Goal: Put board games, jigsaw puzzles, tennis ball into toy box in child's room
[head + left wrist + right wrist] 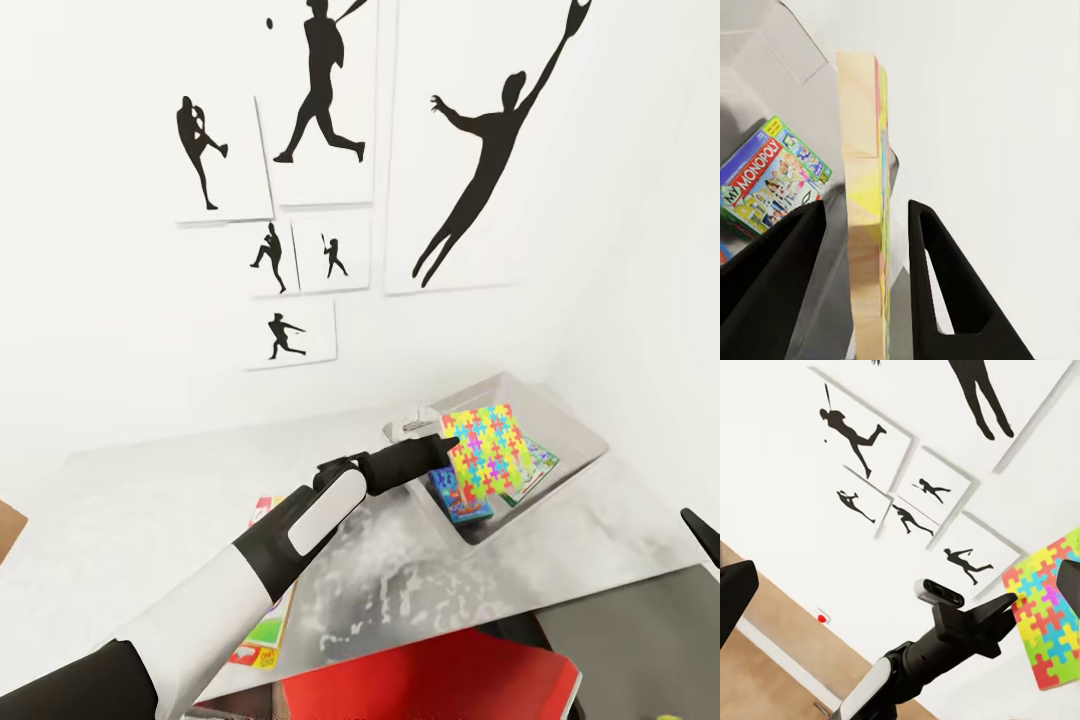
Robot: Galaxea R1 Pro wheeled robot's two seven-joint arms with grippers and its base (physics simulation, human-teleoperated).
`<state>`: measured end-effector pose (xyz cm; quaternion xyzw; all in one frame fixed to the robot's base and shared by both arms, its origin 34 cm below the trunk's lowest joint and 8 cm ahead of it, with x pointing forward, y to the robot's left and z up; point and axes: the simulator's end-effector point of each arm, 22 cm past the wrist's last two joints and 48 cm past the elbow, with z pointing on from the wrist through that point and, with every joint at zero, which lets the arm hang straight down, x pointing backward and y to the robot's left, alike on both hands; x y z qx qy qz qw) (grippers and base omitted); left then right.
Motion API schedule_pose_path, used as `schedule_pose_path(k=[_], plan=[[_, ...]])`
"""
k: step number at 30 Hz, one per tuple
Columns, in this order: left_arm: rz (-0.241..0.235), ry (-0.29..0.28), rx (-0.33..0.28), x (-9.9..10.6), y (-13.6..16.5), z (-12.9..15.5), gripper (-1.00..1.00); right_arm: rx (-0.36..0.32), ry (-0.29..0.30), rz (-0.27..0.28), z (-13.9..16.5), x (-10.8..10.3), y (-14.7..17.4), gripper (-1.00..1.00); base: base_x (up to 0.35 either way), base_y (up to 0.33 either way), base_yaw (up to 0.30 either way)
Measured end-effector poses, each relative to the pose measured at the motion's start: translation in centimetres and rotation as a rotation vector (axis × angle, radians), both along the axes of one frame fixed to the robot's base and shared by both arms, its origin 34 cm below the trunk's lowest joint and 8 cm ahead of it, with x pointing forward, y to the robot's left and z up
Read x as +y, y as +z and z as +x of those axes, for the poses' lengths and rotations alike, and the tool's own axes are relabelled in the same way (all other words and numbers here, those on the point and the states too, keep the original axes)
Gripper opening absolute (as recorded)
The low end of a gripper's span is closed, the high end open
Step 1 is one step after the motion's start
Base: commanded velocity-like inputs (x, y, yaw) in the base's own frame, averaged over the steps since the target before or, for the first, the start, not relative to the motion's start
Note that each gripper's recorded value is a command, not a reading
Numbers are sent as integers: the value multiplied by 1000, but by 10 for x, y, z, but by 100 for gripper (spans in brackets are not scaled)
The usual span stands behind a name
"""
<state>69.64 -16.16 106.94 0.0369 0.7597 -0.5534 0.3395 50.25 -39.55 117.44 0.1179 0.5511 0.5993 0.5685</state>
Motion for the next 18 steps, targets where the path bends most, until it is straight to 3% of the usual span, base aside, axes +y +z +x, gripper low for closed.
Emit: schedule_pose_path(k=[18], plan=[[-18,43,-8,4,-6,10,-100,20,-6,0,3,0,-9,100,0,0,0]])
